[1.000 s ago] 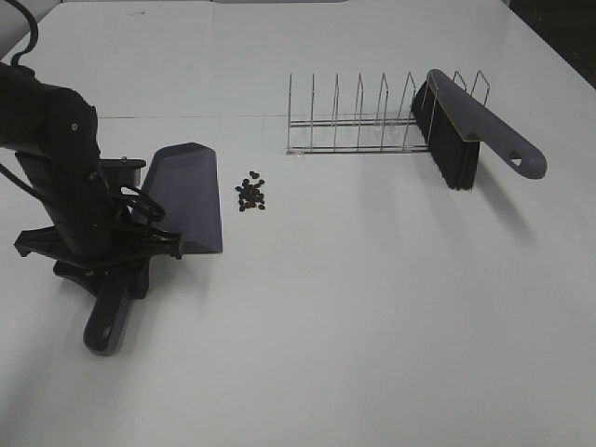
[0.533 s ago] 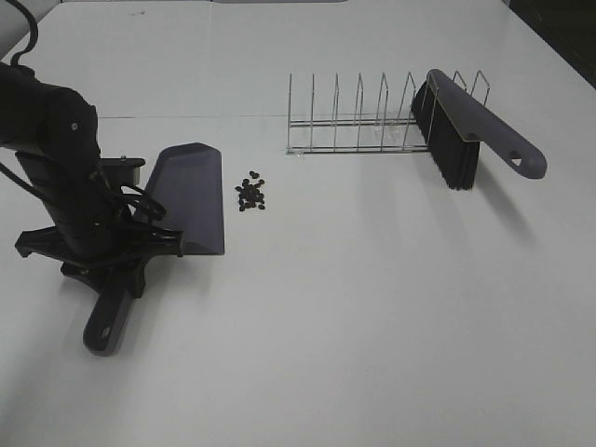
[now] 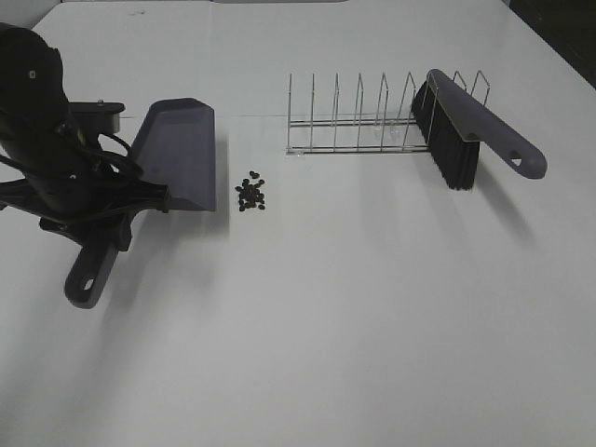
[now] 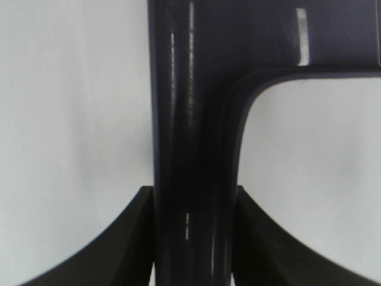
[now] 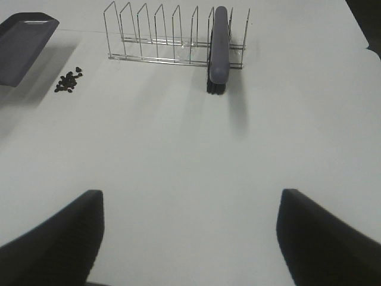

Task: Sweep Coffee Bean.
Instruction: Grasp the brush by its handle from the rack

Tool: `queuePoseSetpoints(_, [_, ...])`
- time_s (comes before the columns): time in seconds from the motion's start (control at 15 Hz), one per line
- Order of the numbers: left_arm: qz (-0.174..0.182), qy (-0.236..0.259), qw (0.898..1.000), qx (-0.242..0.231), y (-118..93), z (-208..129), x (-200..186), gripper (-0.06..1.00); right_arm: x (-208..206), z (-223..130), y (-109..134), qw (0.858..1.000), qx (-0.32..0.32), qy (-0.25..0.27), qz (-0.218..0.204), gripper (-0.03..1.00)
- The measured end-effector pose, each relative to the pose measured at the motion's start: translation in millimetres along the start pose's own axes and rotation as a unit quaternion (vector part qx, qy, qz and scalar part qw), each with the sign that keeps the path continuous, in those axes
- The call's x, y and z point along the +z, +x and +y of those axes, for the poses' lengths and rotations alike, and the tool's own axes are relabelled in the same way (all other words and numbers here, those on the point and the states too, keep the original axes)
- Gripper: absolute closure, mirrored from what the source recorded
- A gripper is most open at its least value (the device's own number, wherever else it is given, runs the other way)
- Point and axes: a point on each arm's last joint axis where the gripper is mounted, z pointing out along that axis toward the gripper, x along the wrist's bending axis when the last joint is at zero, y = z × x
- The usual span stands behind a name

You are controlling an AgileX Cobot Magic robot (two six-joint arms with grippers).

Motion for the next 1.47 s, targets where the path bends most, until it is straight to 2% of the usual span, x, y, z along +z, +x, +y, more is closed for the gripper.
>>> queuePoseSetpoints(0.13, [0.0, 0.0, 1.0, 0.0, 0.1, 0.0, 0.0, 0.62, 9.3, 10.4, -1.8, 1.0, 0.003, 0.018, 0.0, 0.29])
queuePoseSetpoints(0.33, [0.0, 0.0, 1.0, 0.001, 0.1, 0.0, 0.0, 0.62, 36.0, 40.3, -4.3, 1.0, 0.023, -0.007, 0.009, 0.29])
queuePoseSetpoints(0.47, [0.001, 0.0, 1.0, 0.005, 0.1, 0.0, 0.0, 0.62, 63.6, 57.0, -5.7, 0.999, 0.034, -0.003, 0.021, 0.29])
queuePoseSetpoints(0.67, [0.001, 0.0, 1.0, 0.009, 0.2, 0.1, 0.0, 0.62, 109.0, 82.6, -8.4, 0.998, 0.011, 0.048, 0.041, 0.29])
queuePoseSetpoints(1.07, [0.002, -0.001, 1.0, 0.012, 0.4, 0.2, 0.0, 0.62, 212.7, 173.4, -21.4, 0.992, 0.005, 0.114, 0.06, 0.29])
queuePoseSetpoints(1.33, [0.003, -0.001, 1.0, 0.013, 0.5, 0.2, 0.0, 0.62, 277.0, 216.4, -26.6, 0.983, 0.004, 0.165, 0.085, 0.29])
queuePoseSetpoints(1.47, [0.002, -0.002, 1.0, 0.013, 0.4, 0.4, 0.0, 0.62, 315.2, 229.7, -32.3, 0.976, 0.008, 0.202, 0.08, 0.29])
